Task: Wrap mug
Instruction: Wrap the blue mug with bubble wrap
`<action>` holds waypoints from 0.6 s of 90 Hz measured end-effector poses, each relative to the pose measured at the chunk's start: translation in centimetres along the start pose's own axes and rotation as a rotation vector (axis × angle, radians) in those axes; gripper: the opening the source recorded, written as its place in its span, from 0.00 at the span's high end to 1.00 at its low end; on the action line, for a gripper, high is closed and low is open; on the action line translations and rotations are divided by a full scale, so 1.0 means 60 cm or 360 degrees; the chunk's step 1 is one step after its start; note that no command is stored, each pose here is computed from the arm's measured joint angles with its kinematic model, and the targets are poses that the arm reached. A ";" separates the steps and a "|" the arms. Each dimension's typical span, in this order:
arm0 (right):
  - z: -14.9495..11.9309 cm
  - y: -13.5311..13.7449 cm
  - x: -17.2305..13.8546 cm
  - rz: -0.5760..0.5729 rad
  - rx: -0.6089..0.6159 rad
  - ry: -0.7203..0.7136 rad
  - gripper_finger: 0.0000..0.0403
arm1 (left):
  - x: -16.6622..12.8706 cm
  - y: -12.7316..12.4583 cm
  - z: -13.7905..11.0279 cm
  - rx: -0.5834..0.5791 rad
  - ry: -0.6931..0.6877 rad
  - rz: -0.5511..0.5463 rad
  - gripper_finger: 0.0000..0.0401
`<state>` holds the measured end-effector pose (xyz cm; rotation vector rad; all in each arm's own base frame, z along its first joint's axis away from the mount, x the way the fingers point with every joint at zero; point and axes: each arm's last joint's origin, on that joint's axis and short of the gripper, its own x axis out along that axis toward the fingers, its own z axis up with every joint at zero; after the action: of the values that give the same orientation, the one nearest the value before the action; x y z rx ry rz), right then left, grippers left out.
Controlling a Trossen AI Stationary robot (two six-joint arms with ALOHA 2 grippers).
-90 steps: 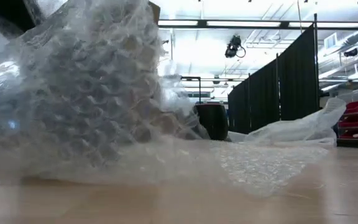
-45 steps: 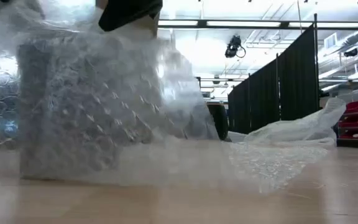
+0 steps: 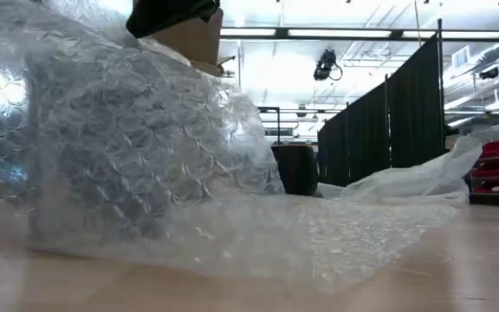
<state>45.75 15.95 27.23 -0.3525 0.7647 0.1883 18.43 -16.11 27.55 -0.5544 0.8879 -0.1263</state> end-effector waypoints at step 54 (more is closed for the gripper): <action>0.006 0.055 -0.014 0.0114 -0.0102 -0.0010 1.00 | 0.004 0.005 0.028 -0.0114 -0.0078 -0.0075 1.00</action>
<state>44.42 19.11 27.25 -0.3850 0.7669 0.2815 19.82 -15.24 28.04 -0.6428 0.8347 -0.1233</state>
